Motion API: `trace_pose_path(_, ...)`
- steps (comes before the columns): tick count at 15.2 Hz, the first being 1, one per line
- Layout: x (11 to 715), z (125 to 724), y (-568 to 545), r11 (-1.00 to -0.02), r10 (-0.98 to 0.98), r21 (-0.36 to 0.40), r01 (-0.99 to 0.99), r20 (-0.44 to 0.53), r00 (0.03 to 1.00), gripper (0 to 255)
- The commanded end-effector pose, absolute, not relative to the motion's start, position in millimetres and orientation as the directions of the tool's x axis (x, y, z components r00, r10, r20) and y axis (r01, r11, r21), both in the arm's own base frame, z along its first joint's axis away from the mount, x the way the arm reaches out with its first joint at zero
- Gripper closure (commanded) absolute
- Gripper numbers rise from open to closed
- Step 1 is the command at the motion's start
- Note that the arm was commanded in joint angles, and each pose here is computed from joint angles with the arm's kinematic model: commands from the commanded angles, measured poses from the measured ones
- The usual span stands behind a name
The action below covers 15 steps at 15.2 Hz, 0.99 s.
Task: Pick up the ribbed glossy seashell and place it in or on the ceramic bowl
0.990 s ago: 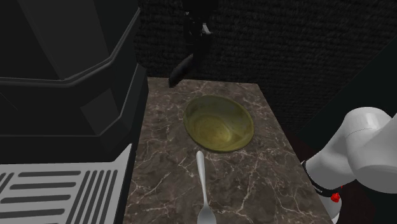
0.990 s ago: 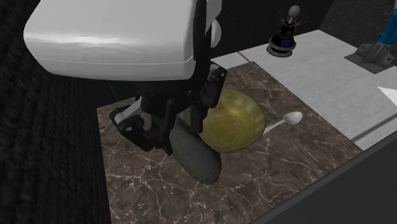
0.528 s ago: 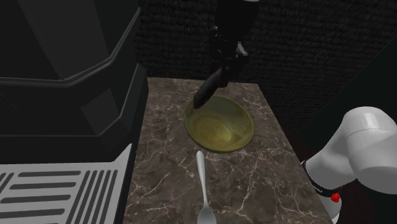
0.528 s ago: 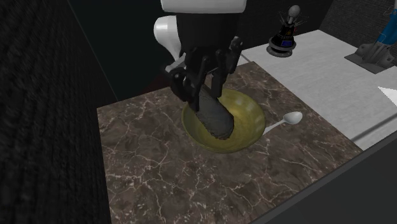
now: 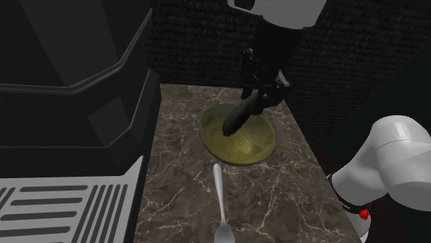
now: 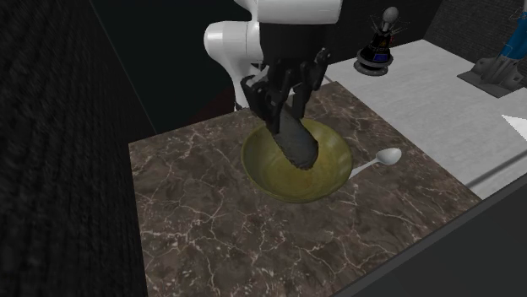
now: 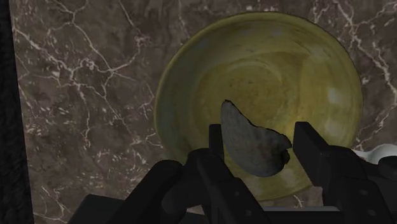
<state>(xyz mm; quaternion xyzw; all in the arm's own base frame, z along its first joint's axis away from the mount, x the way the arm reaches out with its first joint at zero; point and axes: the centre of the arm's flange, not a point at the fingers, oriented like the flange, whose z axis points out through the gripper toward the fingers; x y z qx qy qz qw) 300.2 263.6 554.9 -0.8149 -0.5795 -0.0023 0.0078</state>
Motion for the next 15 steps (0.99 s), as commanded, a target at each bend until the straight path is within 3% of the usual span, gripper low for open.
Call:
trace_pose_path(1,299,542,263,-0.328,0.944,-0.01,0.944,0.013,0.328,255)
trace_pose_path(14,299,509,263,-0.328,0.944,-0.01,0.944,0.013,0.328,255)
trace_pose_path(15,299,509,263,-0.328,0.944,-0.01,0.944,0.013,0.328,0)
